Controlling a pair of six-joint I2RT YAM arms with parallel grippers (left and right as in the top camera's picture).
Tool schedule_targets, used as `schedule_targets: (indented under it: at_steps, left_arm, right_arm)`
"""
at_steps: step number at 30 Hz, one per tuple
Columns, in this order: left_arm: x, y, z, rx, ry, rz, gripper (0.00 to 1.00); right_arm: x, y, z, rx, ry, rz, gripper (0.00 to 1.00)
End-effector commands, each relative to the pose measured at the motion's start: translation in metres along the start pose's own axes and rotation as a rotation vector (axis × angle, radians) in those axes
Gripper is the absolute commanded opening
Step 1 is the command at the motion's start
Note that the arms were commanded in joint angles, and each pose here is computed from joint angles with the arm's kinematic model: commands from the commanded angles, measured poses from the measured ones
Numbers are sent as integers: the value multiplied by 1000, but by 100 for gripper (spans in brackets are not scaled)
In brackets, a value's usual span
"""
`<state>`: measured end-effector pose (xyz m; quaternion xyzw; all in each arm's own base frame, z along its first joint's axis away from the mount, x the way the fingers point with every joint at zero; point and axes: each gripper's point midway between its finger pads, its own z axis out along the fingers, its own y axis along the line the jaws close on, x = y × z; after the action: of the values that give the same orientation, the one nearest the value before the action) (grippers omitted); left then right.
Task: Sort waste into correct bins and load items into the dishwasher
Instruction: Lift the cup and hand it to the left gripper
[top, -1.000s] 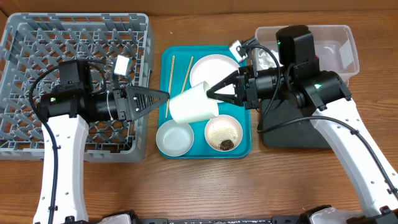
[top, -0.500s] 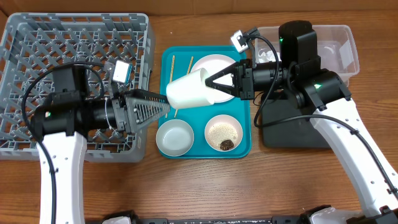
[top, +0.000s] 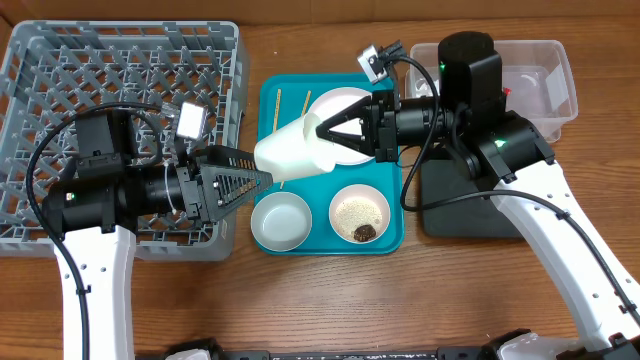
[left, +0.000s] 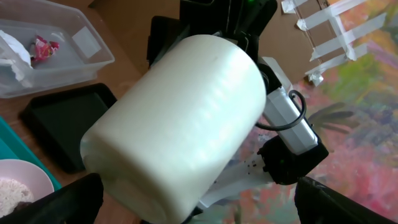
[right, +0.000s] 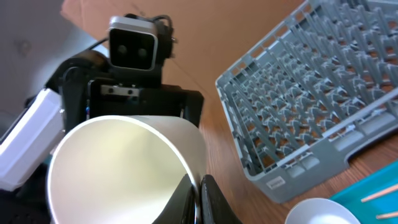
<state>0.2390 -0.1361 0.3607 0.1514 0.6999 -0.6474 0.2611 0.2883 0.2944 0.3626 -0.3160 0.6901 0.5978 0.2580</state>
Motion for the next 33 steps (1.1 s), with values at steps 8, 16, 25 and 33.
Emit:
schedule_targets:
  at_steps: [8, 16, 25, 33]
  left_arm:
    - [-1, -15, 3, 48, 8, 36, 100]
    - [-1, -15, 3, 48, 8, 39, 98]
    - [-1, -15, 3, 49, 8, 33, 84]
    - [0, -15, 3, 48, 8, 8, 73]
  right_arm:
    - [-5, 20, -10, -98, 14, 28, 4]
    - [4, 27, 15, -79, 37, 22, 4]
    - [5, 24, 27, -30, 29, 15, 4]
    - [4, 18, 28, -5, 19, 17, 4]
